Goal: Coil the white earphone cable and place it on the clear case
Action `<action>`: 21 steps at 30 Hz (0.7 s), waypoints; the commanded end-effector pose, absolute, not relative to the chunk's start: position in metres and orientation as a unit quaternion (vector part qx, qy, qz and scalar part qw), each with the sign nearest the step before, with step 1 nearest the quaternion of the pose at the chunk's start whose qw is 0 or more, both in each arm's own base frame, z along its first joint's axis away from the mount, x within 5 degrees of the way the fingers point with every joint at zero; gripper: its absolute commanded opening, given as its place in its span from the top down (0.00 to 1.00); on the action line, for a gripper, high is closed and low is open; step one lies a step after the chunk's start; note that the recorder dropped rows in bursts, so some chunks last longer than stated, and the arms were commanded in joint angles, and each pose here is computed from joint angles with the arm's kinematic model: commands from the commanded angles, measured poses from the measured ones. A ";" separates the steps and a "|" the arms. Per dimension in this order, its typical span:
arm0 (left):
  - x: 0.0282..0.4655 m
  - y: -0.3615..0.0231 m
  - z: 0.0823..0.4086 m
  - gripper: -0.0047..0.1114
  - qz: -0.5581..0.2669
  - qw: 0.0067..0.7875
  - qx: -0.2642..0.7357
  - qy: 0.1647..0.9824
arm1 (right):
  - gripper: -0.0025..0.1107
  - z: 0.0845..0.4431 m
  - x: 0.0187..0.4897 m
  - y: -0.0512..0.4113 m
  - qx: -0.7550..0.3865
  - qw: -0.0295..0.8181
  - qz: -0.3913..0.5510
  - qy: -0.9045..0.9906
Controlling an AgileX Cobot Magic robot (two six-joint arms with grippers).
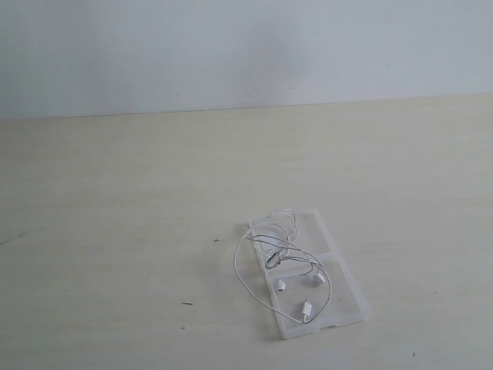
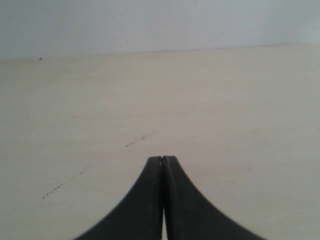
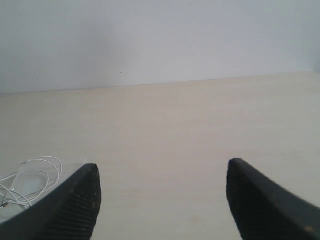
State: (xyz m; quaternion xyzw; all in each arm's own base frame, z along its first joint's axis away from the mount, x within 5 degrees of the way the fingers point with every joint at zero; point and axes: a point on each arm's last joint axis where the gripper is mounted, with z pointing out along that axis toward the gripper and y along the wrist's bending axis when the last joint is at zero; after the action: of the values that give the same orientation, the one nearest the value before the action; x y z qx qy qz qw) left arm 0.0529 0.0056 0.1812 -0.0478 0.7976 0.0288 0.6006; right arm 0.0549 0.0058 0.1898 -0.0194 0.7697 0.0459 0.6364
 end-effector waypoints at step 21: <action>0.053 0.007 0.181 0.96 0.036 0.605 -0.066 0.792 | 0.38 0.189 0.055 0.006 -0.018 0.638 0.045 0.769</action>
State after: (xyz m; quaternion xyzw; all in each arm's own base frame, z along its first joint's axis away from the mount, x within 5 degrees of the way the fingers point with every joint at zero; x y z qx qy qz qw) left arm 0.0526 0.0075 0.1812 -0.0621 0.7966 0.0396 0.6000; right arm 0.0549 0.0058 0.1898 -0.0194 0.7697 0.0459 0.6364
